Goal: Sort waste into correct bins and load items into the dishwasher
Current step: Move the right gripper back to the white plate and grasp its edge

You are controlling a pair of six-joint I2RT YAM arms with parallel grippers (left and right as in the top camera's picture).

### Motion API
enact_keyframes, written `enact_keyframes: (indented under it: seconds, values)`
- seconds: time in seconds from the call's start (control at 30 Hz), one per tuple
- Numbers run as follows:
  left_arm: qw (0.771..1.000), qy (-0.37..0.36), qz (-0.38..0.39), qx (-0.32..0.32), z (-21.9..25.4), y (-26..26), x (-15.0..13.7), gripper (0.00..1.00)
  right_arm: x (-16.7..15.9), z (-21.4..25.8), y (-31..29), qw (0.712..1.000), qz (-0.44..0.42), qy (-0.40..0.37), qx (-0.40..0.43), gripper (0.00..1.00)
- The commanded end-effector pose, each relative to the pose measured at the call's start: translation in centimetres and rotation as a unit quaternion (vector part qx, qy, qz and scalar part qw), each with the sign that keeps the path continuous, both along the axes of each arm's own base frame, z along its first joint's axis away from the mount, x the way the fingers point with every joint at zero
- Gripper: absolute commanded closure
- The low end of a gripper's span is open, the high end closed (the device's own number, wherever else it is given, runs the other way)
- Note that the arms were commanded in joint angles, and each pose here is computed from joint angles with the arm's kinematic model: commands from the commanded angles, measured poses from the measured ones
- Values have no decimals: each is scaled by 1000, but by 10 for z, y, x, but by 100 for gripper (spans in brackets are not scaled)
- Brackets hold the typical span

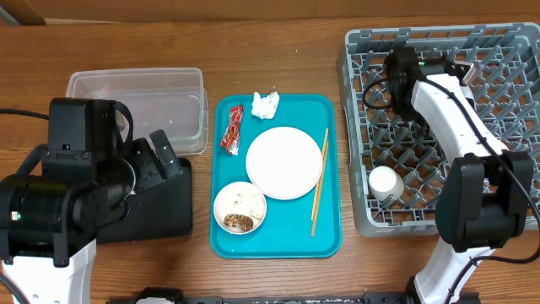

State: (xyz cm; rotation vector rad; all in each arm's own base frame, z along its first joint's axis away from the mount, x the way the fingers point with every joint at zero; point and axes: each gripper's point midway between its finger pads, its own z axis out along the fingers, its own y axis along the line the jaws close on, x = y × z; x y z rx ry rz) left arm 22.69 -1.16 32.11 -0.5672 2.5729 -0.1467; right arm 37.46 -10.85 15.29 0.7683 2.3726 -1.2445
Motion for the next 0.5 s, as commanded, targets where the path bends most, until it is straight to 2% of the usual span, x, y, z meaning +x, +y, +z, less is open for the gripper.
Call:
enact_keyframes:
  seconds: [0.0, 0.2, 0.33, 0.47]
  values:
    - [1000, -4, 14, 5, 2, 5, 2, 0, -5, 31, 15, 997, 3, -68, 37, 48]
    - [1000, -4, 14, 5, 2, 5, 2, 0, -13, 62, 50, 990, 50, -104, 77, 38]
    - [1000, -4, 14, 5, 2, 5, 2, 0, -25, 70, 79, 983, 85, -103, 123, 35]
    - [1000, -4, 14, 5, 2, 5, 2, 0, -39, 65, 119, 968, 123, -83, 202, 35]
